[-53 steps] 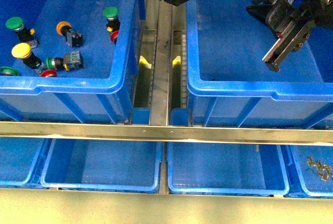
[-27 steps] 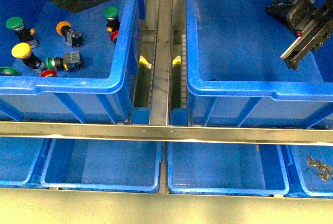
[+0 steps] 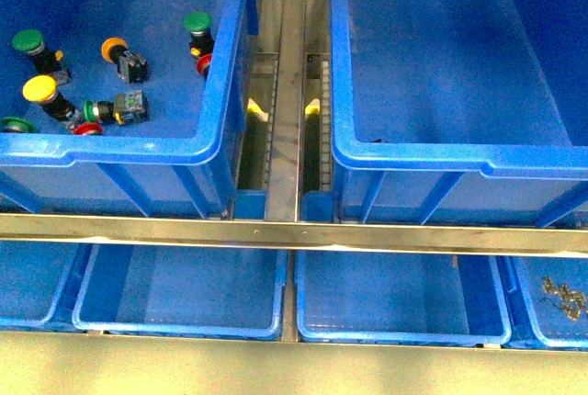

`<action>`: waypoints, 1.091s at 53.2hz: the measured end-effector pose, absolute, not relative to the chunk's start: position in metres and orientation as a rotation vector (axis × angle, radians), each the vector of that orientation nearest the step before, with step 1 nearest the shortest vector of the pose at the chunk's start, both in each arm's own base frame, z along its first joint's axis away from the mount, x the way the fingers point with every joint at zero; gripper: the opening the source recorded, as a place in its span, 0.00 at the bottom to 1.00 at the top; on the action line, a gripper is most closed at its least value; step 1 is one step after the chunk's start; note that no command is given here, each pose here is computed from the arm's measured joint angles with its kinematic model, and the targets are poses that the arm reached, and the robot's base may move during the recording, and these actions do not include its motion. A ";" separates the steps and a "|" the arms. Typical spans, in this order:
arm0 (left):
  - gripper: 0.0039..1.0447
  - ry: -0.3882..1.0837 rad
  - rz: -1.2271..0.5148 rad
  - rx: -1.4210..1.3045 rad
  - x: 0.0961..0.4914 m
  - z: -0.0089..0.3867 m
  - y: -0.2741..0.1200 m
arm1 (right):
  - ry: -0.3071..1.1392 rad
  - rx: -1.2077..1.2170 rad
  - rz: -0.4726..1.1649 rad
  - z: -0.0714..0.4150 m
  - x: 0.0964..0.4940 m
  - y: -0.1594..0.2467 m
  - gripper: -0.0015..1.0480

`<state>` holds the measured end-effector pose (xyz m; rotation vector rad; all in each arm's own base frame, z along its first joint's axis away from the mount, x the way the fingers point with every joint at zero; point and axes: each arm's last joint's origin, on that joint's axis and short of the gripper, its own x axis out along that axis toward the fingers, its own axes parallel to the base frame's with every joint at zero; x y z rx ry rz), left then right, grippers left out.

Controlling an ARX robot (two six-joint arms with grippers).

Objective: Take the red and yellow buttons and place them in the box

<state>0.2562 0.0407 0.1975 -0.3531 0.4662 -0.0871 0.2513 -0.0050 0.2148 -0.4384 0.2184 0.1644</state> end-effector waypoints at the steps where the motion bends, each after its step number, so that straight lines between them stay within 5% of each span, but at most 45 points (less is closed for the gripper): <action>1: 0.88 0.392 -0.049 -0.294 0.255 0.194 0.045 | 0.232 -0.424 0.159 0.214 0.245 -0.005 0.34; 13: 0.52 0.015 0.006 -0.042 0.213 0.183 0.039 | 0.297 -0.345 0.128 0.206 0.218 -0.001 0.34; 25: 0.02 0.013 0.010 -0.019 0.177 0.174 0.020 | 0.295 -0.299 0.124 0.206 0.214 0.003 0.34; 58: 0.02 0.000 0.003 -0.010 0.140 0.167 0.000 | 0.291 -0.237 0.078 0.208 0.208 -0.010 0.34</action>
